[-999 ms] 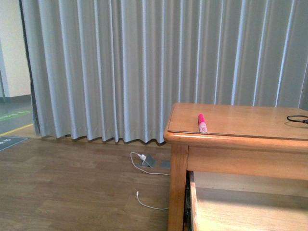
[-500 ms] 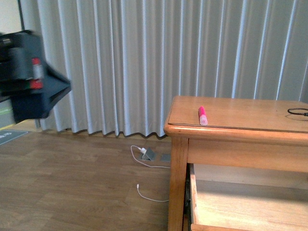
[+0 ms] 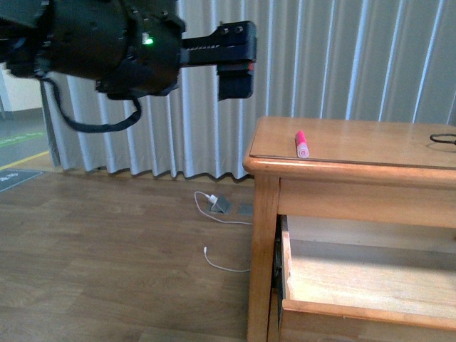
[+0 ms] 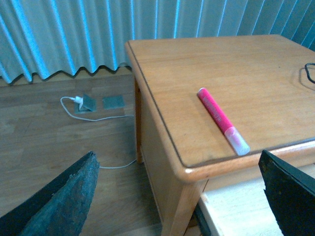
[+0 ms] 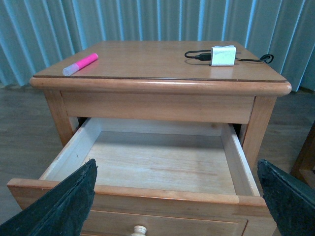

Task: Place pink marker in drawer with both arms

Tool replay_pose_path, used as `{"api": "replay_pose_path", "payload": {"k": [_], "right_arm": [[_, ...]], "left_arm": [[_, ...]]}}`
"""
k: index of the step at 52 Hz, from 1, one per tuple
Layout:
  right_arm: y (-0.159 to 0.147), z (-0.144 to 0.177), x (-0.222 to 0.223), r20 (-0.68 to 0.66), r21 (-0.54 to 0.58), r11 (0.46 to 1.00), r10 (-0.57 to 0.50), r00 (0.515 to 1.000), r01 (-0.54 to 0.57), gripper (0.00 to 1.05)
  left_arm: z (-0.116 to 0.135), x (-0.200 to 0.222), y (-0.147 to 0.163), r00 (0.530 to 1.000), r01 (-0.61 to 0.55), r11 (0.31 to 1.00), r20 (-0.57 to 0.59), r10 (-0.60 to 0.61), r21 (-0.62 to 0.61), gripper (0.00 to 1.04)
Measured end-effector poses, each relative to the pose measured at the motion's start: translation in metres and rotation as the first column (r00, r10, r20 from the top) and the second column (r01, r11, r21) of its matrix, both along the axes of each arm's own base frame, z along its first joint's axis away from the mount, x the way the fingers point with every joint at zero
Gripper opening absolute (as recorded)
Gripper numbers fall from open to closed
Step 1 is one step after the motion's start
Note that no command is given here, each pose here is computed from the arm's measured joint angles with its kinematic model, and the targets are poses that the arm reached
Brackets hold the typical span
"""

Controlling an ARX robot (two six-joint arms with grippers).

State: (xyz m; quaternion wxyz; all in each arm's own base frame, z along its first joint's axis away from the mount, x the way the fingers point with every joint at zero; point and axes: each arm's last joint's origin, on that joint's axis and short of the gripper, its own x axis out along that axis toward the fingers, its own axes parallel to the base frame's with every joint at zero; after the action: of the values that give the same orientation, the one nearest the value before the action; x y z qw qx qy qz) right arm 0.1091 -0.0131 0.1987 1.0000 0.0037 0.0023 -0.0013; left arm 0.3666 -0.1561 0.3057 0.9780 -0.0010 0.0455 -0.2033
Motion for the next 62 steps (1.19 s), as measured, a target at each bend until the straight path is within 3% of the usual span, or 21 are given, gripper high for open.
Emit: {"api": "replay_pose_path", "payload": {"k": [17, 32, 42, 59, 62], "right_arm": [[0.000, 0.000, 0.000, 0.000, 0.000, 1.000, 0.000, 1.000, 0.000, 0.96], [0.000, 0.000, 0.000, 0.000, 0.000, 1.000, 0.000, 1.000, 0.000, 0.96], [0.000, 0.000, 0.000, 0.000, 0.000, 1.000, 0.000, 1.000, 0.000, 0.96], [0.000, 0.000, 0.000, 0.000, 0.000, 1.000, 0.000, 1.000, 0.000, 0.96], [0.000, 0.000, 0.000, 0.000, 0.000, 1.000, 0.000, 1.000, 0.000, 0.96]], "left_arm": [[-0.014, 0.065, -0.068, 0.996, 0.074, 0.996, -0.061, -0.071, 0.045, 0.99], [-0.036, 0.095, -0.111, 0.982, 0.156, 0.986, -0.122, -0.147, 0.067, 0.99], [-0.052, 0.104, -0.122, 0.974, 0.166, 0.981, -0.174, -0.147, 0.103, 0.99], [-0.048, 0.109, -0.126, 0.963, 0.203, 0.964, -0.212, -0.165, 0.174, 0.99], [-0.048, 0.109, -0.125, 0.960, 0.209, 0.959, -0.226, -0.164, 0.193, 0.93]]}}
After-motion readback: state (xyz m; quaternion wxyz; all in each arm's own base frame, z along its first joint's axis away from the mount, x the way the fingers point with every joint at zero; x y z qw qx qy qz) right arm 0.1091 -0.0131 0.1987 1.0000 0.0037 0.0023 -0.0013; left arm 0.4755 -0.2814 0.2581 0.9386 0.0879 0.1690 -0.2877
